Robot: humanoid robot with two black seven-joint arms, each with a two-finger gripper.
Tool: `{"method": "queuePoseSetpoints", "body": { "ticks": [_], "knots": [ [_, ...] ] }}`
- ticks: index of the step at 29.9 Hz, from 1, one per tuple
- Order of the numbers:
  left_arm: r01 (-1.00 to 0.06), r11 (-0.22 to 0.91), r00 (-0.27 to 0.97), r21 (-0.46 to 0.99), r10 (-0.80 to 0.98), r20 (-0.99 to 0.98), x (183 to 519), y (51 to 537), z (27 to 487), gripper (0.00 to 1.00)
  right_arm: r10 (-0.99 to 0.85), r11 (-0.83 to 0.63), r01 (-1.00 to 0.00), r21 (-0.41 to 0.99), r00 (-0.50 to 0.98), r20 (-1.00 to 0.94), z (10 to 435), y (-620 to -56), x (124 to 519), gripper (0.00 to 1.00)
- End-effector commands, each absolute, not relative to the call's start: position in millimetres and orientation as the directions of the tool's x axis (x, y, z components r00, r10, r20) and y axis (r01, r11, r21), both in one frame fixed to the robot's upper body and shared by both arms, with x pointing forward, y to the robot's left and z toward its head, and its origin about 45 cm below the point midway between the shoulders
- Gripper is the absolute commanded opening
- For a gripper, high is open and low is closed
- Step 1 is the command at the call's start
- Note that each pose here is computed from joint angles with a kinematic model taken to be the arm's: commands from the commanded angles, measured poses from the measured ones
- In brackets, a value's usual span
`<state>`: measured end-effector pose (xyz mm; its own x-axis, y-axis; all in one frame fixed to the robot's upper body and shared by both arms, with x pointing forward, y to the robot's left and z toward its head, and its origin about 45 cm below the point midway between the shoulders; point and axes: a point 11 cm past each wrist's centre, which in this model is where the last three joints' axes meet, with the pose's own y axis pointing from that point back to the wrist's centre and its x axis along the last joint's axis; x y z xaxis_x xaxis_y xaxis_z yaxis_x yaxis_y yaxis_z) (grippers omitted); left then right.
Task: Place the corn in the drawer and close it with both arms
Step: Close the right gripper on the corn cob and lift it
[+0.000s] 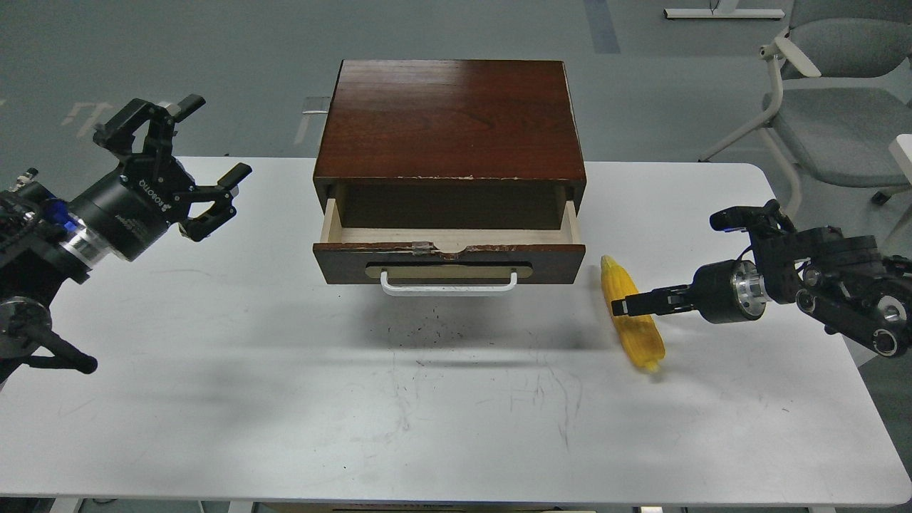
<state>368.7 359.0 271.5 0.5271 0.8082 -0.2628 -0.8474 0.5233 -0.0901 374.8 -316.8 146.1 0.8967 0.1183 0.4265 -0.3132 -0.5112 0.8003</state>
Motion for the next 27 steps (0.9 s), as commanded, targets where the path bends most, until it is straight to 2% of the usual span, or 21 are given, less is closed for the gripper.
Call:
{"method": "queuePoseSetpoints", "body": {
  "ticks": [1, 2, 3, 4, 6, 7, 8, 10, 12, 18, 27],
  "knots": [
    [-0.847, 0.524, 0.528, -0.09, 0.808, -0.263, 368.8, 358.8, 271.5, 1.0, 0.127, -0.506, -0.303, 0.808, 0.9, 0.417, 143.1, -317.5, 372.3, 0.9],
    [-0.848, 0.523, 0.526, -0.088, 0.809, -0.262, 368.4, 359.4, 271.2, 0.99, 0.129, -0.504, -0.301, 0.809, 0.901, 0.415, 142.5, -317.8, 371.8, 0.89],
    [-0.848, 0.523, 0.526, -0.088, 0.809, -0.262, 368.4, 359.4, 271.2, 0.99, 0.132, -0.501, -0.298, 0.812, 0.902, 0.412, 141.9, -318.2, 371.2, 0.84],
    [-0.848, 0.523, 0.526, -0.09, 0.809, -0.262, 368.5, 359.6, 271.7, 1.0, 0.135, -0.499, -0.295, 0.815, 0.903, 0.409, 141.0, -318.7, 370.4, 0.74],
    [-0.848, 0.523, 0.526, -0.09, 0.809, -0.262, 368.5, 359.6, 271.7, 0.99, 0.135, -0.499, -0.293, 0.815, 0.903, 0.408, 140.4, -318.8, 369.9, 0.6],
    [-0.848, 0.523, 0.526, -0.09, 0.809, -0.262, 368.5, 359.6, 271.7, 0.99, 0.135, -0.499, -0.293, 0.815, 0.903, 0.407, 140.4, -318.8, 369.9, 0.46],
    [-0.848, 0.523, 0.526, -0.09, 0.809, -0.262, 368.5, 359.6, 271.7, 0.99, 0.135, -0.499, -0.293, 0.815, 0.903, 0.407, 140.4, -318.8, 369.9, 0.4],
    [-0.848, 0.523, 0.526, -0.088, 0.809, -0.262, 368.4, 359.4, 271.2, 0.99, 0.135, -0.499, -0.293, 0.815, 0.903, 0.407, 140.4, -318.8, 369.9, 0.22],
    [-0.848, 0.523, 0.526, -0.088, 0.809, -0.262, 368.4, 359.4, 271.2, 0.99, 0.135, -0.499, -0.293, 0.815, 0.903, 0.407, 140.4, -318.8, 369.9, 0.15],
    [-0.849, 0.522, 0.525, -0.088, 0.81, -0.26, 368.4, 360.6, 272.2, 0.99, 0.131, -0.495, -0.297, 0.817, 0.903, 0.408, 141.6, -322.4, 369.5, 0.04],
    [-0.849, 0.521, 0.524, -0.087, 0.812, -0.257, 368.3, 361.7, 272.7, 0.99, 0.095, -0.467, -0.352, 0.811, 0.892, 0.442, 160.6, -346.9, 376.2, 0.01]
  ]
}}
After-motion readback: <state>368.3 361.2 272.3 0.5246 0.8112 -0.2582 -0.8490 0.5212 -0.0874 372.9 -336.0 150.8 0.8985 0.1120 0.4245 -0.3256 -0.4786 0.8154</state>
